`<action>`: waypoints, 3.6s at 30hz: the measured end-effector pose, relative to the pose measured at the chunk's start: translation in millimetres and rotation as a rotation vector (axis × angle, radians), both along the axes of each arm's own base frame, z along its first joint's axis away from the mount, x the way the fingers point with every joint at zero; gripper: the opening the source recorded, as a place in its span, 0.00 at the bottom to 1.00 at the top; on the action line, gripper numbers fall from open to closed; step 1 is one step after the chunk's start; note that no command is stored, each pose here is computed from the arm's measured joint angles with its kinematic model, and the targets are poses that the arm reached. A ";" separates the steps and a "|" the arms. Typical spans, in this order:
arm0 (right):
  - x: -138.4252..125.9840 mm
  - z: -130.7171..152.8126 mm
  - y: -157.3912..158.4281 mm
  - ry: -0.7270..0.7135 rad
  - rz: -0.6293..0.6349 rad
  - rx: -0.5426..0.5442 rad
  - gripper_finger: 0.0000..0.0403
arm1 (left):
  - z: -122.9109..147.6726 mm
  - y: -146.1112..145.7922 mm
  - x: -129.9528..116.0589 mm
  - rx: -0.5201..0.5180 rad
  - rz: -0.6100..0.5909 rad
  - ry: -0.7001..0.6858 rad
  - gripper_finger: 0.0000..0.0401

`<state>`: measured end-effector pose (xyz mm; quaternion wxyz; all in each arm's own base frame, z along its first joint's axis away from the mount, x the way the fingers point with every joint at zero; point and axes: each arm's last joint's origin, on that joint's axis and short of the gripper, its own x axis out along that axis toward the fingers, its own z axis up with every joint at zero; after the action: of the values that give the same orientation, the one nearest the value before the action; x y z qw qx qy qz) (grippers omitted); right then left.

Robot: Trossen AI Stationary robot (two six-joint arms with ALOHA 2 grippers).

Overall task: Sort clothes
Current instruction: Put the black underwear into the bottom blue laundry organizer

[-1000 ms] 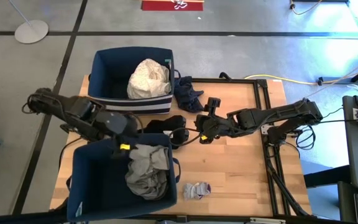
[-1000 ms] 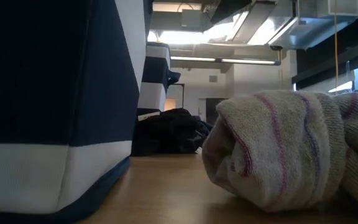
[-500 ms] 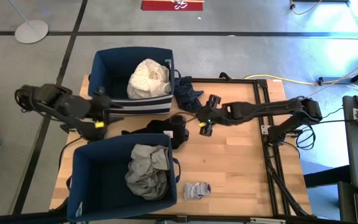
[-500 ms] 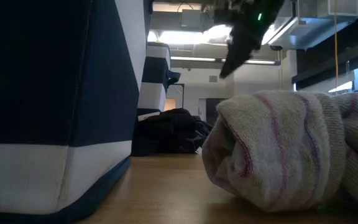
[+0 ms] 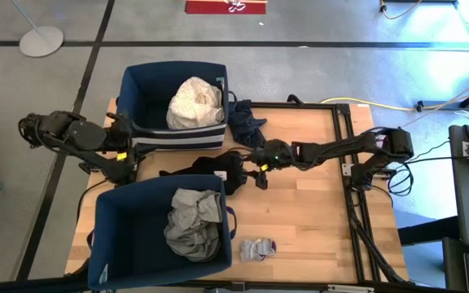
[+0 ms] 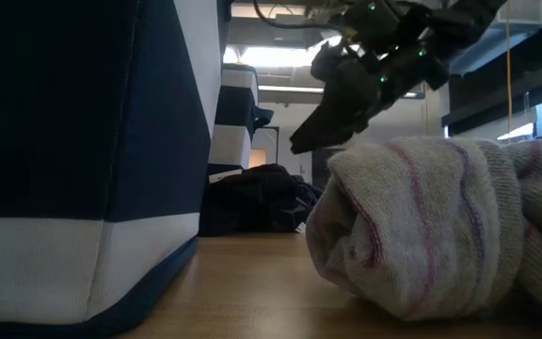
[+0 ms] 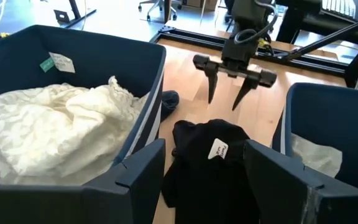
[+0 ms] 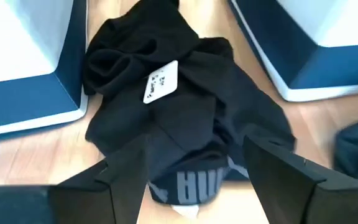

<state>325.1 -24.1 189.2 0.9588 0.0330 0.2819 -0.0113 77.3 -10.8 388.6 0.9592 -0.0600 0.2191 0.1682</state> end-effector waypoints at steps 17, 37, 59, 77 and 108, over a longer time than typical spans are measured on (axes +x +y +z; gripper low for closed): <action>29.2 -68.8 1.7 0.012 -0.055 0.009 0.64 | -2.0 -2.9 8.0 -0.017 0.013 0.010 0.52; 27.3 -113.6 -0.3 0.182 -0.080 -0.056 0.05 | -4.6 -6.7 20.1 0.005 0.039 0.040 0.52; -25.3 9.5 22.5 0.183 -0.213 -0.338 0.06 | -7.0 -9.0 26.9 0.077 0.011 0.089 0.52; -31.4 135.1 20.2 -0.171 -0.242 -0.524 0.05 | -7.1 -9.0 26.9 0.081 0.010 0.092 0.52; 9.0 266.8 30.9 -0.977 0.071 -0.532 0.05 | -8.4 -10.6 31.2 0.085 0.010 0.105 0.52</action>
<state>334.1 6.8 455.9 0.9531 -0.2184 -0.2070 -0.0330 108.5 -21.4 380.3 0.9472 -0.0111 0.2615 0.1851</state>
